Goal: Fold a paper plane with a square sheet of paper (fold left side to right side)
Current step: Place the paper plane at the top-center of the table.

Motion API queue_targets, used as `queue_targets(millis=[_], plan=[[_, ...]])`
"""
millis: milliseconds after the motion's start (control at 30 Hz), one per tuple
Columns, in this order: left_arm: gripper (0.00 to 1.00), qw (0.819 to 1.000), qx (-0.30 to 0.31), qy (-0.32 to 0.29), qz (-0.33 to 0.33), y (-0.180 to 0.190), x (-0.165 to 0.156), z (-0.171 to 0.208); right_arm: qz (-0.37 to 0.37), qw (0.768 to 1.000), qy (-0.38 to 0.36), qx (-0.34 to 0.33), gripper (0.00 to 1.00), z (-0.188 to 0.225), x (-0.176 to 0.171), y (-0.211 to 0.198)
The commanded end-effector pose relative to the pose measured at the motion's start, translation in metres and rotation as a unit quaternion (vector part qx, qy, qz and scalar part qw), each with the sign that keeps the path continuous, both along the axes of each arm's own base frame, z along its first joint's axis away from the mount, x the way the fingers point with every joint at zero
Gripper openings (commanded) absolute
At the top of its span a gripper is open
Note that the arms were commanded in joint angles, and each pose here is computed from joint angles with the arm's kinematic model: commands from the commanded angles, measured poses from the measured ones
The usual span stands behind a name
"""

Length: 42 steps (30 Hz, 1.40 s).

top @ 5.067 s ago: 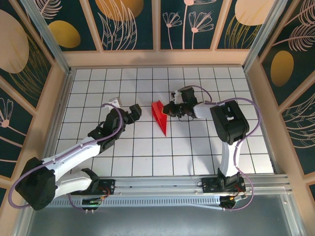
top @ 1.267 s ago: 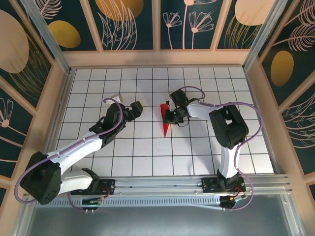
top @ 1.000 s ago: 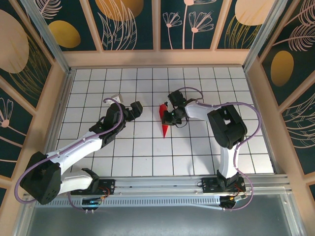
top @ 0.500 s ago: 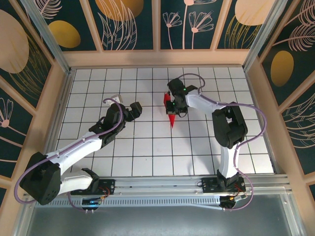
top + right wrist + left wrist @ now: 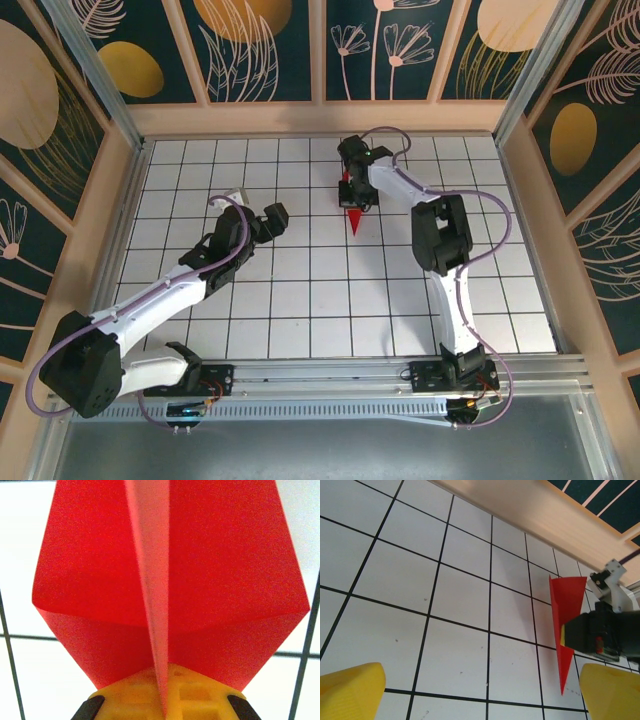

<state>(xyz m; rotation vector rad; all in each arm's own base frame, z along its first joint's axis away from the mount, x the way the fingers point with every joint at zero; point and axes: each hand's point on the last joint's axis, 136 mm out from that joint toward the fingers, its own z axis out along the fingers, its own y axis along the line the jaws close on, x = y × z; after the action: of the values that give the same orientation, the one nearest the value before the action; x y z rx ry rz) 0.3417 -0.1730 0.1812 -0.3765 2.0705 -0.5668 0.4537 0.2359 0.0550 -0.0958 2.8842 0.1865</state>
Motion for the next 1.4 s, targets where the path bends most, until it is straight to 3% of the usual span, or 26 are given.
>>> queue_targets(millis=[0, 533, 1367], plan=[[0.99, 1.0, -0.012, -0.006, 0.002, -0.001, 0.003, 0.005, -0.017, 1.0, 0.006, -0.017, 0.0, -0.006, 0.012, -0.005], [0.99, 1.0, -0.003, 0.006, -0.004, -0.004, 0.005, -0.003, -0.004, 0.999, 0.047, -0.015, 0.0, -0.036, 0.012, 0.002], [0.99, 1.0, 0.008, 0.009, -0.003, -0.003, 0.006, -0.004, 0.004, 0.998, 0.047, -0.037, 0.36, -0.048, 0.007, 0.0]])
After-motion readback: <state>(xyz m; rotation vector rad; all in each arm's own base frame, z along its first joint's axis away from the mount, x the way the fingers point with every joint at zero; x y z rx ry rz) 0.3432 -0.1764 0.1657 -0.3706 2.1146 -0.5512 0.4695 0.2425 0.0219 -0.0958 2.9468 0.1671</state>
